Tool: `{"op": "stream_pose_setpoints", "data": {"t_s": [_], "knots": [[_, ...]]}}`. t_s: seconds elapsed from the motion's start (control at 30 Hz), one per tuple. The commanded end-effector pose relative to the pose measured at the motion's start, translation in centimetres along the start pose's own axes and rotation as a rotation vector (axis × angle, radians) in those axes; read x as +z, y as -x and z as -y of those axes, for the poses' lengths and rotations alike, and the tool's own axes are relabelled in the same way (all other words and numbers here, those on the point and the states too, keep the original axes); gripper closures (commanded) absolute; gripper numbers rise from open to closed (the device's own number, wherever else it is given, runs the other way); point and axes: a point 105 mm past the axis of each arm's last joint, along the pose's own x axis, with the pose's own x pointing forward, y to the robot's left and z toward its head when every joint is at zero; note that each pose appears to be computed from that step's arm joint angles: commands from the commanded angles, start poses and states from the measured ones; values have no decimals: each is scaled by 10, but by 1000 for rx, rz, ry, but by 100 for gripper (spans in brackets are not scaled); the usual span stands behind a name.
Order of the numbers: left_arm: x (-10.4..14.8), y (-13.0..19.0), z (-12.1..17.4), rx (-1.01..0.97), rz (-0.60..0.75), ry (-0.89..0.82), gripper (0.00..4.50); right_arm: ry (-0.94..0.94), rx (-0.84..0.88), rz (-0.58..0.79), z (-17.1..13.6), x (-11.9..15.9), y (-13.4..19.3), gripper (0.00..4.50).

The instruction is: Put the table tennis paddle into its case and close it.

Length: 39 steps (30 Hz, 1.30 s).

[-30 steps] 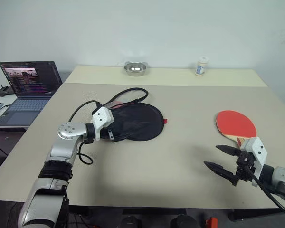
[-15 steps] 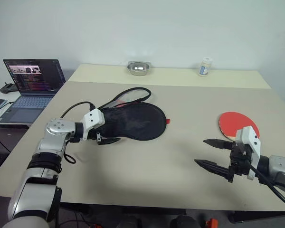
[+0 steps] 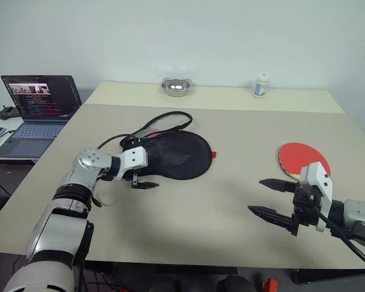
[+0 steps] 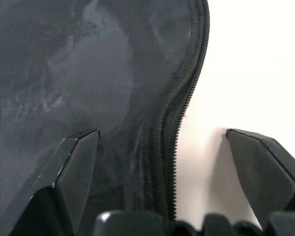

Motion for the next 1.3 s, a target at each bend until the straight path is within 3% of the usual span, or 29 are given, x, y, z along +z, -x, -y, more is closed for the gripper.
{"op": "stream_pose_setpoints", "data": {"t_s": [0.03,0.23,0.37,0.6,0.77,0.9,1.17,1.3], "knots": [[0,4,-10,50,-10,9,96,36,-28,17,1,6,5,0],[3,8,-7,14,34,41,313,39,-72,23,9,6,8,0],[19,2,-4,-30,134,84,447,40,-93,22,13,7,12,0],[49,-12,13,-84,298,130,447,42,-132,17,19,9,22,0],[85,-40,49,-178,406,229,447,30,-159,-3,22,5,32,0],[111,-61,60,-168,479,331,447,25,-166,-26,21,1,38,0],[122,-88,59,-104,481,416,447,27,-182,-26,19,2,40,0],[126,-94,53,-54,490,436,342,20,-190,-34,19,0,39,0]]}}
